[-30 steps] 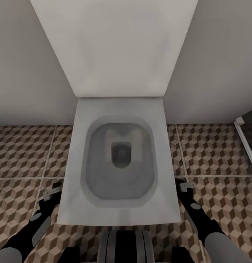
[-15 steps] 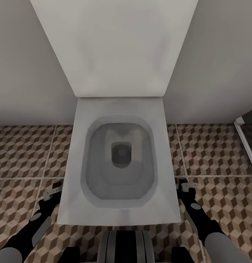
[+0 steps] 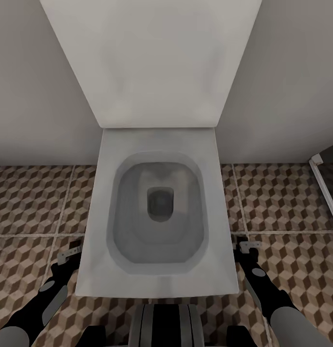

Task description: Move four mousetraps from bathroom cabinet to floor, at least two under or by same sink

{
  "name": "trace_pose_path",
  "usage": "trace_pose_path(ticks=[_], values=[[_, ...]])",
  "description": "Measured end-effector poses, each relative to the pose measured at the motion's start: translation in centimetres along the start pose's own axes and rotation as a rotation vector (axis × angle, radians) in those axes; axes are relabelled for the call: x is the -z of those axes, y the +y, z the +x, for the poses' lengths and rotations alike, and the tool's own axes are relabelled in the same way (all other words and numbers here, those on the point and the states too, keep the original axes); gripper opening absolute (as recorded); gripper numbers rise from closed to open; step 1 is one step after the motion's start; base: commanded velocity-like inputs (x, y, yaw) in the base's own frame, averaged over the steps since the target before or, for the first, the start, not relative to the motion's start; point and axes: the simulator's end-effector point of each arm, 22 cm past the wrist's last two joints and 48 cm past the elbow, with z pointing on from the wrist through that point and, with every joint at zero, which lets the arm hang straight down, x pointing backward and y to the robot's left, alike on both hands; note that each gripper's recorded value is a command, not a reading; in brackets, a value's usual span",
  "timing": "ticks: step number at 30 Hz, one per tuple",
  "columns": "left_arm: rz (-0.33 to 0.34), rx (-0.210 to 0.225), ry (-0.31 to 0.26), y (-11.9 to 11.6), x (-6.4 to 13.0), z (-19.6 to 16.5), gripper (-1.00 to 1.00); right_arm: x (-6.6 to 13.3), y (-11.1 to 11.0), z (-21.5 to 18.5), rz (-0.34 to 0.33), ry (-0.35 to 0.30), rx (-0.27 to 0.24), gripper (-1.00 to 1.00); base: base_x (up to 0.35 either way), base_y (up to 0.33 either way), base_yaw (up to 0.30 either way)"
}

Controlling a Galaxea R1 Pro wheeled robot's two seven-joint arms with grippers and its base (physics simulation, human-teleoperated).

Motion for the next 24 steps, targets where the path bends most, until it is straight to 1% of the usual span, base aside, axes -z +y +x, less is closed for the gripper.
trace_pose_path(ticks=[5,8,24], values=[[0.0,0.0,0.0,0.01,0.0,0.0,-1.0,0.0,0.01,0.02,0.0,0.0,0.0,-1.0,0.0,0.0,0.0],[-0.003,-0.004,0.012,0.05,-0.2,0.72,-1.0,-0.23,0.14,0.76,-0.002,0.012,0.002,-1.0,0.0,0.0,0.0],[-0.004,-0.003,0.011,0.14,-0.21,0.69,-1.0,-0.24,0.16,0.69,-0.002,0.01,0.004,-1.0,0.0,0.0,0.0]])
